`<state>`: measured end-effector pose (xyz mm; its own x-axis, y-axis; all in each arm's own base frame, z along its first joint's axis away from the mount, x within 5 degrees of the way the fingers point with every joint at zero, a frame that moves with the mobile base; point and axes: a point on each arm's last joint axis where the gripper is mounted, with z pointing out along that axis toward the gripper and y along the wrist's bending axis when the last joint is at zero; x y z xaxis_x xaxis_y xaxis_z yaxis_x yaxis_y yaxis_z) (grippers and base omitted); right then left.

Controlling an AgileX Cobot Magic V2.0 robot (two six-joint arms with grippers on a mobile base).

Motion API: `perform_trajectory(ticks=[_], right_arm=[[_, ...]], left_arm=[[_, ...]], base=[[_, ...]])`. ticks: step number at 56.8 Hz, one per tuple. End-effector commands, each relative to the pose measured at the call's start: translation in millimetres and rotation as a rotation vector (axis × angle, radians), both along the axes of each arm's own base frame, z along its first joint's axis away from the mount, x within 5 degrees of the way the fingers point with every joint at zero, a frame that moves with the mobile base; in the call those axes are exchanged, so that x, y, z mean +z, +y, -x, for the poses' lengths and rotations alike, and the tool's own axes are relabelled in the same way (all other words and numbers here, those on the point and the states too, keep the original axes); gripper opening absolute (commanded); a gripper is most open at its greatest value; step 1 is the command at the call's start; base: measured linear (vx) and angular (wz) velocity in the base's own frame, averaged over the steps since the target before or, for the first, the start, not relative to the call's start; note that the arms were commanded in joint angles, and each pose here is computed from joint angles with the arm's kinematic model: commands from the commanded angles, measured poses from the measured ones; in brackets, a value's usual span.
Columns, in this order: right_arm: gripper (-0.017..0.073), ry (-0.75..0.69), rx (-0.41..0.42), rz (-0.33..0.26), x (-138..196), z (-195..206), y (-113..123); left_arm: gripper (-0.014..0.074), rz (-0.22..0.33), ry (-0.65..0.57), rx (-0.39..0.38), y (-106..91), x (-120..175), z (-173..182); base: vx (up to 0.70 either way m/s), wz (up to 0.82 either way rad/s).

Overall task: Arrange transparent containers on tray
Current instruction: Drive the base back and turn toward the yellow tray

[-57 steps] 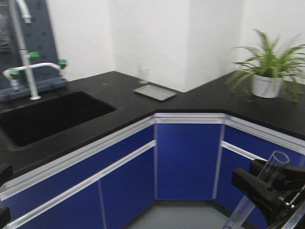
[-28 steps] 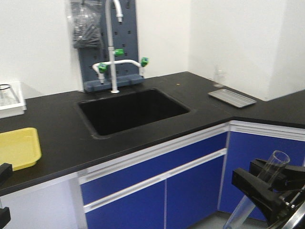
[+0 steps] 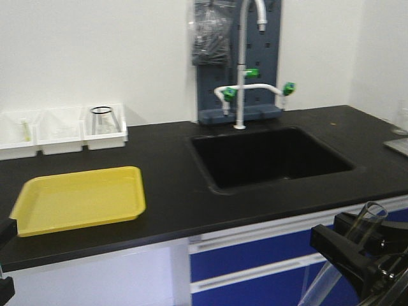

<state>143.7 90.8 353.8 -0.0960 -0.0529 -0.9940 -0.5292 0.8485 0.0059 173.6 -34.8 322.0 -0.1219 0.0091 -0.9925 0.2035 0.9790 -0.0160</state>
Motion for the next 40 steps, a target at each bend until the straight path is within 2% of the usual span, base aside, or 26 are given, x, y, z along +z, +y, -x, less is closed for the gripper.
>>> perform_trajectory(ticks=[1, 23, 40], right_arm=[[-0.0011, -0.109, 0.009, -0.053, 19.2, 2.1, -0.8], [-0.0011, -0.109, 0.009, -0.053, 19.2, 2.1, -0.8], [-0.0011, -0.109, 0.009, -0.053, 19.2, 2.1, -0.8]], left_arm=[[0.0062, 0.037, -0.112, -0.028, -2.9, 18.5, 1.6], [0.0062, 0.037, -0.112, -0.028, -2.9, 18.5, 1.6], [0.0062, 0.037, -0.112, -0.028, -2.9, 18.5, 1.6]], base=[[0.15, 0.48], [0.17, 0.44], [0.23, 0.26]])
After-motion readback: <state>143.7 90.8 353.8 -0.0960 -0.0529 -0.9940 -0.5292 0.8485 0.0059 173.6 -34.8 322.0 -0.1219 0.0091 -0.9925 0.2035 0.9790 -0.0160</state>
